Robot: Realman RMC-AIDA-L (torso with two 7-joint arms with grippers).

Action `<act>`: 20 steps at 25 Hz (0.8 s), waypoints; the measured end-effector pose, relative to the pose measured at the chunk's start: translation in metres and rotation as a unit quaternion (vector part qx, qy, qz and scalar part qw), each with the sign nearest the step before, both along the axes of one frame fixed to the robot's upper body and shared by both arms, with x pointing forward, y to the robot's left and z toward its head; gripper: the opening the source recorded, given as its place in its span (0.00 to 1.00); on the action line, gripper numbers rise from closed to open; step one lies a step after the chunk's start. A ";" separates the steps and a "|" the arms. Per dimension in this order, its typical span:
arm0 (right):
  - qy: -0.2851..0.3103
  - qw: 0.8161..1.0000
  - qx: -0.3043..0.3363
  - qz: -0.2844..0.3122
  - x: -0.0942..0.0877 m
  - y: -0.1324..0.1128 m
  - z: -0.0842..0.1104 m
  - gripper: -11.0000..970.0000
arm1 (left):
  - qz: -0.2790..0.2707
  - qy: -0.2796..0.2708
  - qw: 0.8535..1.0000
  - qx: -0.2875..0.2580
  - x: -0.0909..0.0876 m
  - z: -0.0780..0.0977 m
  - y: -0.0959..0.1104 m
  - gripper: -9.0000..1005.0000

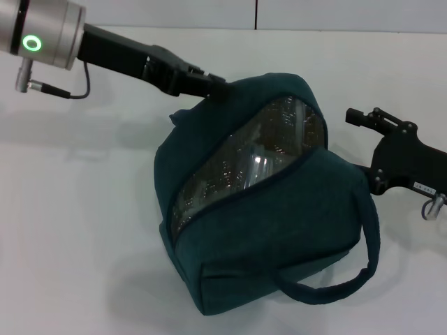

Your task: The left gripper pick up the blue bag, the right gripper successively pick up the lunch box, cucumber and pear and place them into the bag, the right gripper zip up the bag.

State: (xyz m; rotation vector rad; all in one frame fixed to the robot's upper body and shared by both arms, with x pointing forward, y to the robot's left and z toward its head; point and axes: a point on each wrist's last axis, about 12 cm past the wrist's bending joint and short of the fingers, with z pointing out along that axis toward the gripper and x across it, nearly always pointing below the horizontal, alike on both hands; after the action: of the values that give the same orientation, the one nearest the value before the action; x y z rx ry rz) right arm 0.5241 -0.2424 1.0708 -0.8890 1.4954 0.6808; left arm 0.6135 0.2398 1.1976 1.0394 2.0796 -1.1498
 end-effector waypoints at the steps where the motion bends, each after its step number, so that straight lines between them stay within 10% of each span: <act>1: 0.000 1.000 0.001 0.002 0.000 0.001 0.000 0.90 | -0.001 -0.002 1.000 -0.007 0.000 0.002 -0.001 0.13; 11: -0.032 0.999 0.010 0.012 0.010 0.010 0.011 0.90 | -0.002 -0.004 0.998 -0.056 -0.005 0.009 0.006 0.27; 20: -0.062 0.998 0.007 0.016 0.040 0.024 0.026 0.90 | 0.079 0.025 0.991 -0.109 -0.044 -0.013 0.068 0.29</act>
State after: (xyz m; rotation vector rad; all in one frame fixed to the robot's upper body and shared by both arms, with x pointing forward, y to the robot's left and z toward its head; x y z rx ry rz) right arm 0.5646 -0.2186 1.0973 -0.9297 1.3673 0.6459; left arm 0.5698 0.3073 1.1841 0.7366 1.9813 -1.2996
